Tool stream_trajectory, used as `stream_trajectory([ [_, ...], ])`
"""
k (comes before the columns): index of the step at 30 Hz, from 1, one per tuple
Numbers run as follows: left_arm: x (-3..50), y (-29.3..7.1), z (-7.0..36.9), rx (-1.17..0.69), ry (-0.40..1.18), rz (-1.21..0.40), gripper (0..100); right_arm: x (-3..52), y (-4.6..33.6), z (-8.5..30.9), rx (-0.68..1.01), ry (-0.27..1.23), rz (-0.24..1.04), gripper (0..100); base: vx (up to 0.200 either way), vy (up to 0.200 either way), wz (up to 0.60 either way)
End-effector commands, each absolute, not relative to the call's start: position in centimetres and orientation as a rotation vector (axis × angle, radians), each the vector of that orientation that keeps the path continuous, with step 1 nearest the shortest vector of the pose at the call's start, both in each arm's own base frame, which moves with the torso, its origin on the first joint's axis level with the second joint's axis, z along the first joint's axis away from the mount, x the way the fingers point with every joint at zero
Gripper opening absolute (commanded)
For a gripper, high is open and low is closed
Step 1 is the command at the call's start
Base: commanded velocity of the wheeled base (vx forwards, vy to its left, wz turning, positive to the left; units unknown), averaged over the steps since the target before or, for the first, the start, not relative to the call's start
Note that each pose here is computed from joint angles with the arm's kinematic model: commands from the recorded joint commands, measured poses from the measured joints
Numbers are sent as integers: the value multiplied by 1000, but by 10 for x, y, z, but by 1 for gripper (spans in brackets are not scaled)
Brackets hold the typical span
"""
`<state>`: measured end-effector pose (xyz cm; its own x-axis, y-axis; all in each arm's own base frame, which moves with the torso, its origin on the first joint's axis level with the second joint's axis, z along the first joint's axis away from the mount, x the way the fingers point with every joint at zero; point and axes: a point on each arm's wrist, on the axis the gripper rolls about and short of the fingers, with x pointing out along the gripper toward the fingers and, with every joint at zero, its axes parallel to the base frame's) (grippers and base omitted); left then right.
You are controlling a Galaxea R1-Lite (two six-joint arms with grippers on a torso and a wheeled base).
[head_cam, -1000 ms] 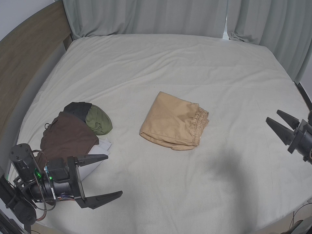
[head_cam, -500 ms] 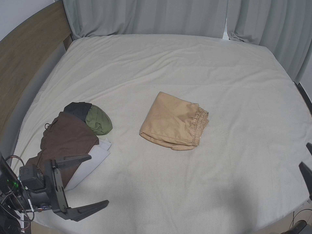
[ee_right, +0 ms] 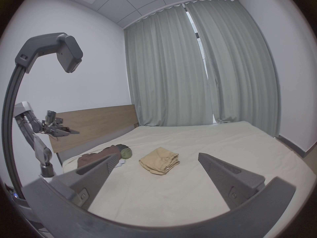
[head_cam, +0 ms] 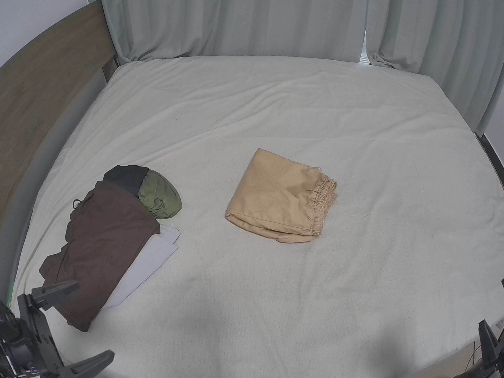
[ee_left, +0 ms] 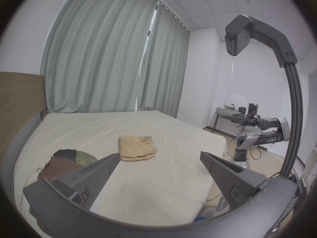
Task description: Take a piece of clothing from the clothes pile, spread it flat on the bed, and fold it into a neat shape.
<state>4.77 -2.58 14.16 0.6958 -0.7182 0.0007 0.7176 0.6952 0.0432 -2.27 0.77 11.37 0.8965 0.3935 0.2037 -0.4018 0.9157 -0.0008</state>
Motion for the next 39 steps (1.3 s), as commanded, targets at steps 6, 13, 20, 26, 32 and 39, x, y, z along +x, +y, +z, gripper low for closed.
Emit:
stream_trajectory([
  [6, -1, -11, 135, 15, -186, -676, 100, -28, 6, 104, -14, -280, 285, 100, 0, 0, 0],
  [13, -7, -10, 127, 34, -212, -570, 100, -27, 3, 104, 1, -276, 149, 100, 0, 0, 0],
  [20, -24, -10, 89, 33, -100, -492, 100, -23, 1, 82, 17, -65, 54, 100, 0, 0, 0],
  [26, -24, -6, 83, 39, -81, -249, 100, -23, 1, 83, -15, -71, 42, 100, 0, 0, 0],
  [32, -23, -2, 81, 55, -57, -78, 100, -23, 0, 82, -50, -66, -9, 100, 0, 0, 0],
  [39, -22, -1, 76, 41, 3, -15, 100, -24, 1, 75, -19, 32, 54, 100, 0, 0, 0],
])
